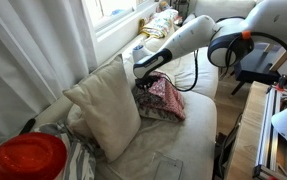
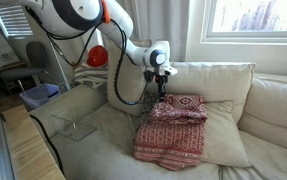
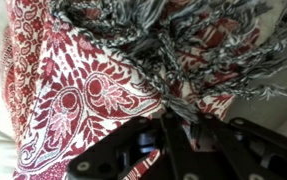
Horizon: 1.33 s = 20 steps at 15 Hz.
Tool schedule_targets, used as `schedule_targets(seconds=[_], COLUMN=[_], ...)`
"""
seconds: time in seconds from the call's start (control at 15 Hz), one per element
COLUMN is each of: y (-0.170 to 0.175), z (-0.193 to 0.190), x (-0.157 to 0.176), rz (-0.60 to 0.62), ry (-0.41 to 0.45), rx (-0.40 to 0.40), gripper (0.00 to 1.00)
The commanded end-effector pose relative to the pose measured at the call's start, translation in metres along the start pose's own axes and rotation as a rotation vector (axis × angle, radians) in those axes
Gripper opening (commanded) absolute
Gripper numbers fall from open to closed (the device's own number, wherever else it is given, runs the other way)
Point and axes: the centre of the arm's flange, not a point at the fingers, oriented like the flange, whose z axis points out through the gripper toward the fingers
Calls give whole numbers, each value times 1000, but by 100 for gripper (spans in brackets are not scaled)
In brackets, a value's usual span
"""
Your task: Move the red blanket forwards then place the pillow upright
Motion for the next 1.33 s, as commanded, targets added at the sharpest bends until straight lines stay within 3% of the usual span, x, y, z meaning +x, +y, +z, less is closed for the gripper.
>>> schedule_targets(seconds=[0.0, 0.4, 0.87, 0.93, 1.0, 1.27], y=[43, 106, 176, 139, 145, 139], z=[-31, -66, -41, -35, -30, -34], x=[-5, -35, -83, -43, -48, -43], rz=[18, 66, 95, 92, 92, 89], ry=[-52, -207, -471, -398, -410, -398], rx=[-130, -329, -534, -464, -478, -460], gripper=[3, 4, 4, 4, 15, 15])
